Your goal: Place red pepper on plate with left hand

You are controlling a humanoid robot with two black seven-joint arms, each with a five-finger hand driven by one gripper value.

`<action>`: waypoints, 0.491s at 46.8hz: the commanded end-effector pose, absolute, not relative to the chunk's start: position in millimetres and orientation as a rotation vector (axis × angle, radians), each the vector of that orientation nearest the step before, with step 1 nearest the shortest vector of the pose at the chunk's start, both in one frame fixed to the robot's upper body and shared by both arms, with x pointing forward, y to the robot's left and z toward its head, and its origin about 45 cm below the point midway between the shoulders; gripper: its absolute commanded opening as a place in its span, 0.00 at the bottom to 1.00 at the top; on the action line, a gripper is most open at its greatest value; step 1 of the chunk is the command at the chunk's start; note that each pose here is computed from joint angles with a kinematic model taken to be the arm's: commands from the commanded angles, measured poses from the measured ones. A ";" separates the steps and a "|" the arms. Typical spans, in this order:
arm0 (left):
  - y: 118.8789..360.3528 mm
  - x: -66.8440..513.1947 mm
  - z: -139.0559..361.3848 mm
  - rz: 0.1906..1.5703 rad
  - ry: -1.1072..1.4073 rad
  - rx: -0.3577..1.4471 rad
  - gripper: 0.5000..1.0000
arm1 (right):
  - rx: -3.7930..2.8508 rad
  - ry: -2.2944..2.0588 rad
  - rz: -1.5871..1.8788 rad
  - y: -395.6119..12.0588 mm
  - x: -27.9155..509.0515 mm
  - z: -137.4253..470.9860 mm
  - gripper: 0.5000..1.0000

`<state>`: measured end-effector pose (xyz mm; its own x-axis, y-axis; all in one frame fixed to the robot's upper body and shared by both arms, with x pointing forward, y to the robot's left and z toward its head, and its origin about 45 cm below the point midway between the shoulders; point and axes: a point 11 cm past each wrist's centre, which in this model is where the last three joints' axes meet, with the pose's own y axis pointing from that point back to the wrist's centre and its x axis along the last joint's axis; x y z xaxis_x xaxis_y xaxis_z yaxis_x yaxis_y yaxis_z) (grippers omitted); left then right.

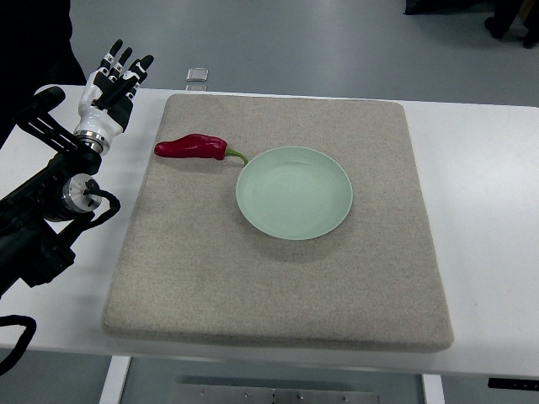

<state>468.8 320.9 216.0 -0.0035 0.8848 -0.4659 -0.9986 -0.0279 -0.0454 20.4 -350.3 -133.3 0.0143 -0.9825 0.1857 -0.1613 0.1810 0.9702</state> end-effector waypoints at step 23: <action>320.7 468.9 216.2 1.554 0.340 -0.421 0.99 | 1.198 -1.385 -0.970 -350.2 20.4 -133.3 0.86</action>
<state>468.8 320.7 216.2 -0.0040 0.8848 -0.4660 -0.9986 -0.0285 -0.0455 20.4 -350.3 -133.3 0.0143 -0.9825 0.1858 -0.1613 0.1811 0.9702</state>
